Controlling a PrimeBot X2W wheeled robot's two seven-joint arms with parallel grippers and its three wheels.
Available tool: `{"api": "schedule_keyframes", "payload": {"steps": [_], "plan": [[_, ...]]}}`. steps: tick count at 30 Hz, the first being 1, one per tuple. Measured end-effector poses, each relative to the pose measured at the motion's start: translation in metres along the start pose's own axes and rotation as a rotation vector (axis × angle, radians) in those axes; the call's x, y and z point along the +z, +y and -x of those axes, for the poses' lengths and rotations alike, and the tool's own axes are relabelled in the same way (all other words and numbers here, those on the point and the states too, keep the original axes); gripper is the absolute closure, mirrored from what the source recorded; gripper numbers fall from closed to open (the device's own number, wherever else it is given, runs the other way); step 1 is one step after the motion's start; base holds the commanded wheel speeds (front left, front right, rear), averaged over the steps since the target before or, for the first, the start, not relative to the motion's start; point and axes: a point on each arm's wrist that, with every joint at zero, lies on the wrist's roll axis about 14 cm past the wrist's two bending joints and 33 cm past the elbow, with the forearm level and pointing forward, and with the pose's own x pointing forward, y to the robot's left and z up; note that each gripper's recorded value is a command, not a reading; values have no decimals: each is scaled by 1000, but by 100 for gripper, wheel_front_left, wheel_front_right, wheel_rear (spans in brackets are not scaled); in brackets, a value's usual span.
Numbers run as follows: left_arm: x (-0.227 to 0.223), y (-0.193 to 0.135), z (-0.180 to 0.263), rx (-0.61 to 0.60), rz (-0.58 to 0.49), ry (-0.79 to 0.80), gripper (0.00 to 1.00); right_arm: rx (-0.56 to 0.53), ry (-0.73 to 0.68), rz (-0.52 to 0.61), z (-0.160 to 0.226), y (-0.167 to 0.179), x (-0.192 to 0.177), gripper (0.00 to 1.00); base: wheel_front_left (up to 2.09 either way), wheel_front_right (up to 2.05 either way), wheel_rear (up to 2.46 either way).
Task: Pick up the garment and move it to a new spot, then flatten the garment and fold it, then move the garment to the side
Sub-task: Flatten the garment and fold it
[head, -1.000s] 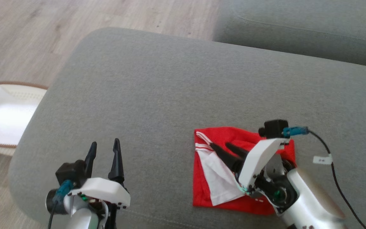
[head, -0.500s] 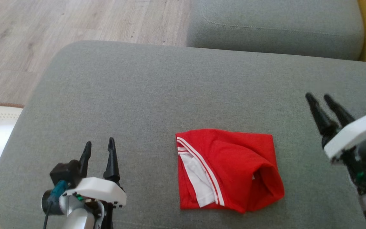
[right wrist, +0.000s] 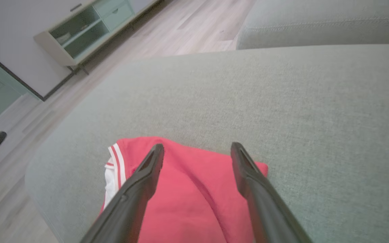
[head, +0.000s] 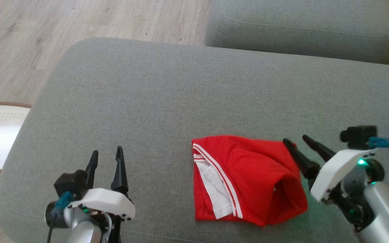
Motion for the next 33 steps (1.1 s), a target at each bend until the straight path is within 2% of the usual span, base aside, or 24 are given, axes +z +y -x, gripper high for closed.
{"api": "schedule_keyframes", "payload": {"steps": [2, 3, 5, 6, 9, 15, 22, 26, 27, 28, 29, 30, 33], "plan": [[-1, 1, 0, 4, -1, 3, 0, 3, 41, 21, -4, 3, -12, 0, 0, 0, 0], [-1, 2, 0, 6, -1, 4, 0, 7, 74, 30, -7, 5, -20, 15, 0, 0, 0], [-1, 4, 1, 12, -1, 4, 0, 23, 141, 47, -11, 12, -37, 80, 0, 0, 0], [-1, 5, 2, 16, -1, 4, 0, 33, 173, 47, -13, 16, -44, 100, 0, 0, 0], [-1, 10, 4, 31, -1, 4, 0, 62, 322, 49, -18, 29, -82, 100, 0, 0, 0], [-3, 14, 7, 46, 7, 10, 0, 90, 435, 45, -22, 43, -116, 100, 0, 0, 0], [-4, 19, 10, 63, 5, 15, 0, 184, 455, 39, -40, 82, -124, 100, 0, 0, 0], [-3, 19, 9, 65, 4, 12, 0, 204, 426, 12, -43, 90, -125, 100, 0, 0, 0], [-3, 20, 9, 67, 3, 12, 0, 202, 406, 6, -45, 90, -122, 84, 0, 0, 0], [-3, 19, 9, 69, 2, 11, 0, 199, 380, -1, -46, 89, -118, 59, 0, 0, 0], [-3, 18, 8, 66, 2, 10, 0, 195, 355, -8, -47, 87, -113, 25, 0, 0, 0], [-2, 17, 8, 63, 2, 9, 0, 189, 326, -14, -48, 85, -107, 0, 0, 0, 0], [-1, 12, 5, 45, 4, 4, 0, 158, 231, -11, -49, 69, -84, 0, 0, 0, 0]]}}
